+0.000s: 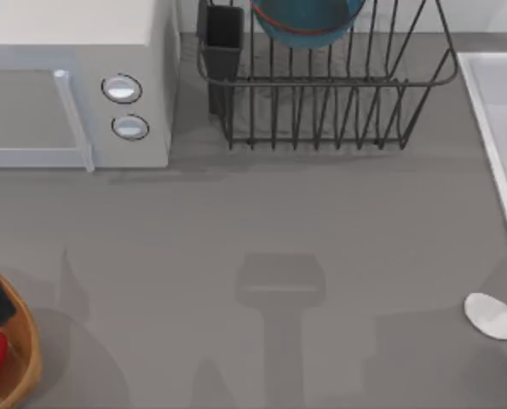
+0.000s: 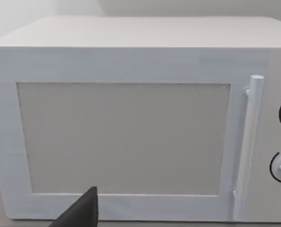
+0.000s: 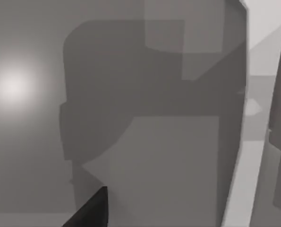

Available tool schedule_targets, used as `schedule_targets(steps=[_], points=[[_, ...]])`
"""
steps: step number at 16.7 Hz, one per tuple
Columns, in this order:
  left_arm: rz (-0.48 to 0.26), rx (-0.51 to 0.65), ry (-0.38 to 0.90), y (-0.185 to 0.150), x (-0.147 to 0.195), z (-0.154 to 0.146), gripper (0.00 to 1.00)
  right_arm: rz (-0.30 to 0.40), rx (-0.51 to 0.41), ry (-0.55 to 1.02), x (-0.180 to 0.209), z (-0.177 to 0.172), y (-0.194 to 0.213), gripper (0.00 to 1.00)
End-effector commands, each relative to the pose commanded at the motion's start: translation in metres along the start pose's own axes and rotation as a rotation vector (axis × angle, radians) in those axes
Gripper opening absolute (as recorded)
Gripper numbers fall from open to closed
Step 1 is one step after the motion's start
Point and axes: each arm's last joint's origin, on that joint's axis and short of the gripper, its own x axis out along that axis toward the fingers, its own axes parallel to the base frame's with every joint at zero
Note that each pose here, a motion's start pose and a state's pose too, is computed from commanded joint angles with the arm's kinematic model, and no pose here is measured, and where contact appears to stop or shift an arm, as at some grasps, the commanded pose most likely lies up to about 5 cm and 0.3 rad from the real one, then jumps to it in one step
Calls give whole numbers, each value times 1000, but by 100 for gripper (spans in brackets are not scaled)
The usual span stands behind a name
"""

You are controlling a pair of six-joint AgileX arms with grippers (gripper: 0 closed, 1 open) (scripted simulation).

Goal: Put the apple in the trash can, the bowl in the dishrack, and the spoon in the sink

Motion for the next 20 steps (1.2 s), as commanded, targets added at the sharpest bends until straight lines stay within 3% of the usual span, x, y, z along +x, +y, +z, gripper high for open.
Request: schedule_targets(steps=[11, 19, 20], points=[[0, 0, 0, 0, 0, 0, 100, 0, 0, 0, 0, 0, 0, 2], [0, 0, 0, 0, 0, 0, 100, 0, 0, 0, 0, 0, 0, 0], [0, 0, 0, 0, 0, 0, 100, 0, 19, -19, -22, 1, 0, 0]])
